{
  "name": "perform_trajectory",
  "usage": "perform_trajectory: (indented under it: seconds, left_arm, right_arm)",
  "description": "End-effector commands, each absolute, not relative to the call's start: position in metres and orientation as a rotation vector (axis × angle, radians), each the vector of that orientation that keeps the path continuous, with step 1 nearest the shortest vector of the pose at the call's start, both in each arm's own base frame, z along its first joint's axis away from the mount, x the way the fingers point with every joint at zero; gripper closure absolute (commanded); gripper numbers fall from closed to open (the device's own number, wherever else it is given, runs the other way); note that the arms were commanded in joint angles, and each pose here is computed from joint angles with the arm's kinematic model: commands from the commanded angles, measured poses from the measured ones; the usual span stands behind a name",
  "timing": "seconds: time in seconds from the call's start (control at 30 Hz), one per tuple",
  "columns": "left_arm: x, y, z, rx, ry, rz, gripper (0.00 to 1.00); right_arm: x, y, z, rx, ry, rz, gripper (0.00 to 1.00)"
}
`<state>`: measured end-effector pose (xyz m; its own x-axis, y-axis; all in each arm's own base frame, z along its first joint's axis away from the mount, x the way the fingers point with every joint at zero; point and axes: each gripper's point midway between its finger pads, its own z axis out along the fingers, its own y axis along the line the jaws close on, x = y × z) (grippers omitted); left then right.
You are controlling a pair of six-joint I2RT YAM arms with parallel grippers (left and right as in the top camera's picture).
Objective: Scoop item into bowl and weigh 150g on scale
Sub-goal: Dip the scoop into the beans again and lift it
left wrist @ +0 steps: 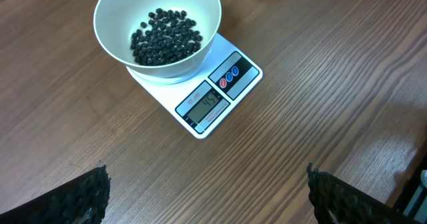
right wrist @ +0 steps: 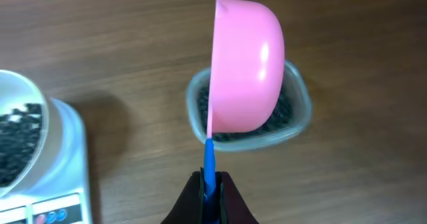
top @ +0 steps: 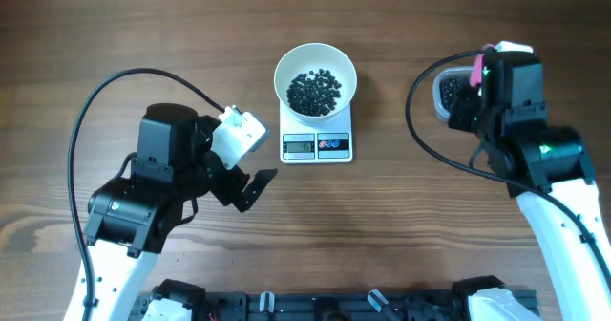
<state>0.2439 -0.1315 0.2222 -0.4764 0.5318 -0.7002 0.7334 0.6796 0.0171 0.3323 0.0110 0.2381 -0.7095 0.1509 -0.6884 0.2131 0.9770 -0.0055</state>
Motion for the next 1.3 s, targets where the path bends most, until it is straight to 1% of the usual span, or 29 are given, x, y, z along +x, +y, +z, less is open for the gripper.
perform_trajectory:
  seconds: [0.0, 0.1, 0.2, 0.27, 0.33, 0.43, 0.67, 0.77, 1.0, 1.27]
  left_arm:
    - [0.247, -0.132, 0.231, 0.953, 2.175, -0.377, 0.0]
    - [0.247, -0.132, 0.231, 0.953, 2.175, -0.377, 0.0]
    - [0.247, -0.132, 0.231, 0.953, 2.175, -0.377, 0.0]
    - [0.247, -0.132, 0.231, 0.953, 2.175, -0.377, 0.0]
    - [0.247, -0.132, 0.231, 0.953, 2.175, -0.377, 0.0]
    - [0.247, -0.132, 0.232, 0.953, 2.175, -0.377, 0.0]
    - [0.247, -0.132, 0.231, 0.953, 2.175, -0.377, 0.0]
    - [0.247, -0.132, 0.231, 0.953, 2.175, -0.377, 0.0]
    - [0.247, -0.132, 0.231, 0.953, 2.175, -0.377, 0.0]
    - [0.247, -0.132, 0.231, 0.953, 2.175, -0.377, 0.0]
  right_arm:
    - [0.348, 0.016, 0.207, 0.141, 2.465, -0.145, 0.96]
    - [0.359, 0.005, 0.167, 0.188, 2.574, -0.193, 0.96]
    - [0.367, 0.001, 0.165, 0.189, 2.561, -0.199, 0.96]
    - [0.37, -0.02, 0.159, 0.159, 2.569, -0.323, 0.96]
    - [0.373, -0.033, 0.153, 0.135, 2.587, -0.376, 0.96]
    - [0.375, -0.037, 0.143, 0.01, 2.622, -0.414, 0.96]
    - [0.376, -0.036, 0.109, -0.047, 2.72, -0.431, 0.96]
    - [0.376, -0.022, 0.093, -0.109, 2.769, -0.325, 0.96]
    - [0.375, -0.003, 0.087, -0.137, 2.791, -0.148, 0.96]
    - [0.373, -0.018, 0.089, 0.035, 2.778, 0.22, 0.96]
